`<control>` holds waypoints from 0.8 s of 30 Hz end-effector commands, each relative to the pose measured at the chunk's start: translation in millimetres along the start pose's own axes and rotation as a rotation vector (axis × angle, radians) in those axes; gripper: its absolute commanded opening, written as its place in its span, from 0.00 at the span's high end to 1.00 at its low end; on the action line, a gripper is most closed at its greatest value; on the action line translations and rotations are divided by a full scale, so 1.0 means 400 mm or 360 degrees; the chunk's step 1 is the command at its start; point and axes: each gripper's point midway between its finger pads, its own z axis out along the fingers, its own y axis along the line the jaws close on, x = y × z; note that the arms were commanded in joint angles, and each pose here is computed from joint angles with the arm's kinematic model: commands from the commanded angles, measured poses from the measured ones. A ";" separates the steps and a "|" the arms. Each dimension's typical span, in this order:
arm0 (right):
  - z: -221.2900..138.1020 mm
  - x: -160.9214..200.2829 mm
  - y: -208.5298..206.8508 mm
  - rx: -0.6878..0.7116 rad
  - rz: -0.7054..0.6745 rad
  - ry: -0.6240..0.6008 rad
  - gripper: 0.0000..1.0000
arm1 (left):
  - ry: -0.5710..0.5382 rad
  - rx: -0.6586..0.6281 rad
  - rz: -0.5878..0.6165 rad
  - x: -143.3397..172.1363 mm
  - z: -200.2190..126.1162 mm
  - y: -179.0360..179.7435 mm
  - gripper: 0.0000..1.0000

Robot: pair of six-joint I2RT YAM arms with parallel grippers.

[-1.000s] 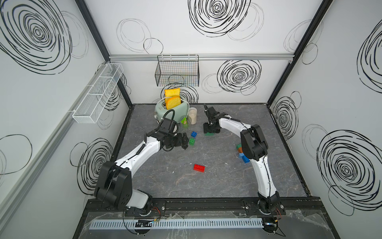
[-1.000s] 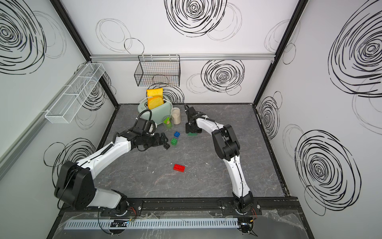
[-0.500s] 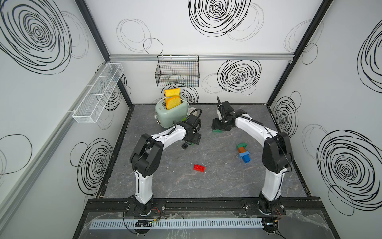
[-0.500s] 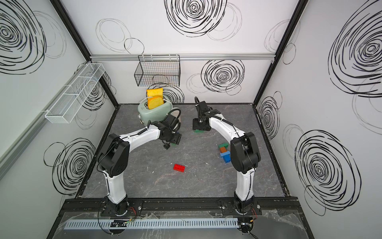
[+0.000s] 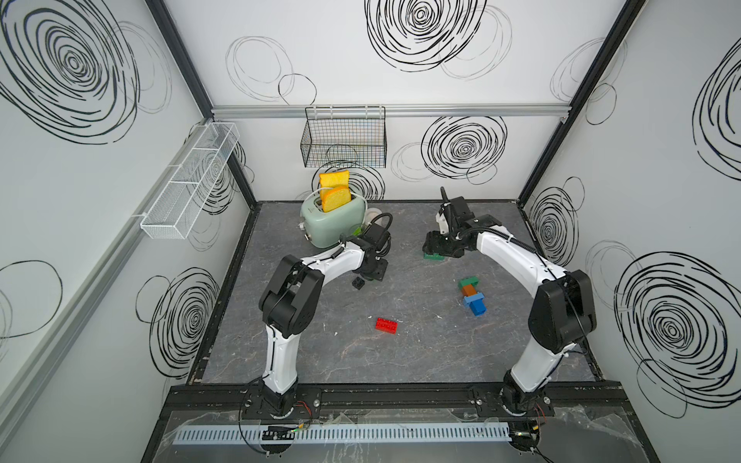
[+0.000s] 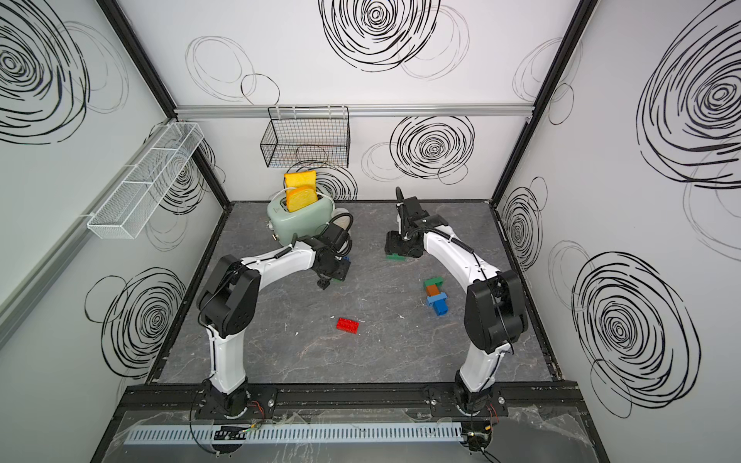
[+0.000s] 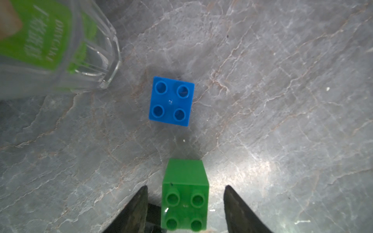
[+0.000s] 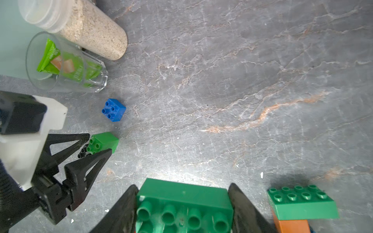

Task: Assemble the letter f with lego
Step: Move the lego brick at the center of the board.

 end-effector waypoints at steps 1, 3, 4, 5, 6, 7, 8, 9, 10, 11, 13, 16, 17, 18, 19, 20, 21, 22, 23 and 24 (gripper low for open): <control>-0.035 0.008 -0.002 -0.0024 -0.0014 -0.0001 0.53 | -0.0005 -0.0004 -0.0002 -0.003 0.017 -0.002 0.42; -0.036 0.011 -0.005 -0.0029 -0.0011 0.0004 0.53 | 0.0000 -0.0005 -0.0005 -0.002 0.021 -0.002 0.44; -0.038 0.012 -0.004 -0.0035 -0.0012 0.0003 0.53 | -0.0003 -0.0007 -0.0003 -0.002 0.023 -0.003 0.45; -0.041 0.013 -0.006 -0.0037 -0.0011 0.0000 0.53 | -0.0001 -0.0007 -0.0001 -0.001 0.025 -0.005 0.45; -0.043 0.013 -0.004 -0.0039 -0.0013 -0.0003 0.53 | 0.0004 -0.0008 -0.0001 0.000 0.028 -0.005 0.47; -0.046 0.013 -0.006 -0.0040 -0.0012 -0.0003 0.53 | 0.0011 -0.0007 -0.0001 0.001 0.031 -0.006 0.50; -0.047 0.013 -0.006 -0.0043 -0.0012 -0.0002 0.53 | 0.0014 -0.0010 -0.0003 0.001 0.033 -0.005 0.53; -0.051 0.012 -0.008 -0.0046 -0.0009 -0.0006 0.53 | 0.0018 -0.0008 -0.0011 0.002 0.032 -0.006 0.56; -0.053 0.009 -0.007 -0.0051 -0.0010 -0.0011 0.53 | 0.0017 -0.0006 -0.0021 0.002 0.030 -0.006 0.59; -0.056 0.009 -0.008 -0.0053 -0.0007 -0.0014 0.53 | 0.0014 0.0003 -0.0030 0.001 0.026 -0.010 0.62; -0.060 0.005 -0.006 -0.0060 -0.0012 -0.0020 0.54 | 0.0023 0.0003 -0.0051 0.004 0.020 -0.016 0.67; -0.054 0.007 -0.005 -0.0061 -0.0015 -0.0011 0.54 | 0.0062 0.0003 -0.0112 0.020 0.014 -0.038 0.72; -0.053 0.009 -0.006 -0.0062 -0.0014 -0.0007 0.54 | 0.0066 -0.0005 -0.0116 0.024 0.009 -0.053 0.74; -0.052 0.008 -0.008 -0.0060 -0.0015 -0.0009 0.53 | 0.0074 -0.0033 -0.0132 0.031 0.002 -0.065 0.74; -0.052 0.009 -0.008 -0.0062 -0.0013 -0.0008 0.54 | 0.0076 -0.0041 -0.0141 0.035 -0.008 -0.086 0.74; -0.053 0.007 -0.007 -0.0068 -0.0012 -0.0012 0.53 | 0.0085 -0.0051 -0.0149 0.042 -0.014 -0.101 0.73; -0.053 0.007 -0.008 -0.0074 -0.0007 -0.0010 0.53 | 0.0094 -0.0050 -0.0209 0.050 -0.022 -0.118 0.74; -0.051 0.010 -0.006 -0.0080 -0.0007 -0.0001 0.53 | 0.0111 -0.0020 -0.0255 0.061 -0.027 -0.142 0.75; -0.048 0.012 -0.009 -0.0079 -0.0002 0.0006 0.53 | 0.0130 0.0012 -0.0297 0.072 -0.029 -0.162 0.75; -0.048 0.016 -0.008 -0.0082 0.0000 0.0013 0.53 | 0.0151 0.0047 -0.0350 0.085 -0.031 -0.186 0.75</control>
